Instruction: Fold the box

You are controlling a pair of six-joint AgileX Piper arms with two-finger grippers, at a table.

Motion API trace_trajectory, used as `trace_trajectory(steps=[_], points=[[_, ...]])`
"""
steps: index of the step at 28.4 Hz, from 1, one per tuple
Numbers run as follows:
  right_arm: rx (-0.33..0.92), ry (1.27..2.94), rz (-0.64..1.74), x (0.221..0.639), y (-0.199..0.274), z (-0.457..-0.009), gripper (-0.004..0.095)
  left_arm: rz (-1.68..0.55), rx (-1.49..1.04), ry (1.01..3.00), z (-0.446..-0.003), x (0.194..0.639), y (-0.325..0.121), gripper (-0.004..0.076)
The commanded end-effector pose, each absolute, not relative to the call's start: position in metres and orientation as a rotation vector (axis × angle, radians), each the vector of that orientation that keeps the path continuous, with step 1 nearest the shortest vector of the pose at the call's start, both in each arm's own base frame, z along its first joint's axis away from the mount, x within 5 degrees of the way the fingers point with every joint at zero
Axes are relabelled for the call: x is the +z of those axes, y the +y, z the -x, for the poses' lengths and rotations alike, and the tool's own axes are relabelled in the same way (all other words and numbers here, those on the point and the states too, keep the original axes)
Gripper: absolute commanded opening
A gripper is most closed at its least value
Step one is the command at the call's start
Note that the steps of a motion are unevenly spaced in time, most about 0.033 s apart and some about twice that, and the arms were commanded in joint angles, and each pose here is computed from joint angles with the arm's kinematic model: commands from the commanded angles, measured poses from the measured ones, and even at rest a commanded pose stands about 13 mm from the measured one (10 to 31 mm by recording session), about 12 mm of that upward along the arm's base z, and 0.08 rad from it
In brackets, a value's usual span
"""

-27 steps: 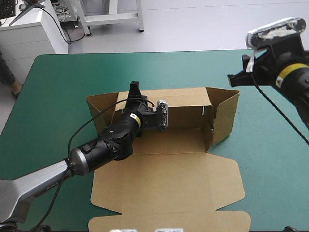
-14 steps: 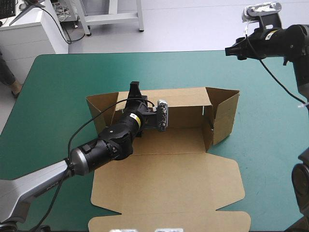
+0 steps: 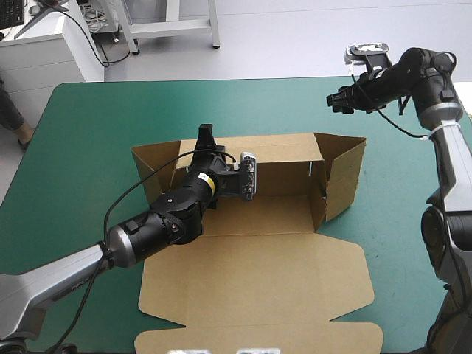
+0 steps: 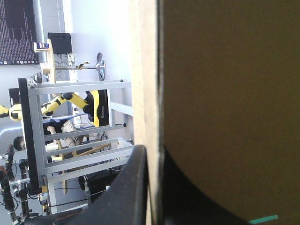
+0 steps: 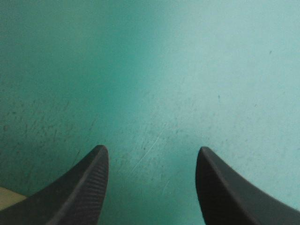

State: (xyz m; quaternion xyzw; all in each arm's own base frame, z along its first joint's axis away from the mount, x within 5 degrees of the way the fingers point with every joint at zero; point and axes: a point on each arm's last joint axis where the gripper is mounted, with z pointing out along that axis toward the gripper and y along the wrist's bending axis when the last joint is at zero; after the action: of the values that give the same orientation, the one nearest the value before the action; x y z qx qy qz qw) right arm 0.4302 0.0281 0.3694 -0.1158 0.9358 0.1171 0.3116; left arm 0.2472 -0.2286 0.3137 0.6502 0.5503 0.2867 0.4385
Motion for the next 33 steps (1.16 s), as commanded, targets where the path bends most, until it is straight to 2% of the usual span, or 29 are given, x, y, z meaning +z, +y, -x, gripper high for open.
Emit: trace_trajectory(steps=[1, 4, 8, 10, 12, 16, 18, 25, 33], points=[[0.338, 2.460, 0.311, 0.387, 0.027, -0.420, 0.0516, -1.576, 0.666, 1.346, -0.242, 0.326, -0.229, -0.0008], [0.351, 2.517, 0.348, 0.378, 0.030, -0.419, 0.0516, -1.576, 0.664, 1.344, -0.242, 0.326, -0.229, -0.0008], [0.430, 2.494, 0.363, 0.381, 0.038, -0.417, 0.0509, -1.570, 0.651, 1.348, -0.242, 0.326, -0.230, -0.0008], [0.393, 2.487, 0.389, 0.385, 0.041, -0.414, 0.0507, -1.570, 0.647, 1.344, -0.242, 0.326, -0.231, -0.0008], [0.291, 2.497, 0.439, 0.389, 0.048, -0.406, 0.0476, -1.570, 0.646, 1.343, -0.242, 0.326, -0.231, -0.0008], [0.244, 2.530, 0.496, 0.384, 0.054, -0.393, 0.0468, -1.571, 0.639, 1.337, -0.242, 0.326, -0.231, -0.0008], [0.274, 2.542, 0.503, 0.382, 0.055, -0.385, 0.0468, -1.571, 0.639, 1.337, -0.242, 0.326, -0.231, -0.0008], [0.263, 2.601, 0.519, 0.374, 0.052, -0.357, 0.0468, -1.571, 0.638, 1.336, -0.242, 0.326, -0.232, -0.0008], [0.352, 2.622, 0.585, 0.362, 0.054, -0.318, 0.0467, -1.571, 0.638, 1.336, -0.242, 0.326, -0.232, -0.0008]])
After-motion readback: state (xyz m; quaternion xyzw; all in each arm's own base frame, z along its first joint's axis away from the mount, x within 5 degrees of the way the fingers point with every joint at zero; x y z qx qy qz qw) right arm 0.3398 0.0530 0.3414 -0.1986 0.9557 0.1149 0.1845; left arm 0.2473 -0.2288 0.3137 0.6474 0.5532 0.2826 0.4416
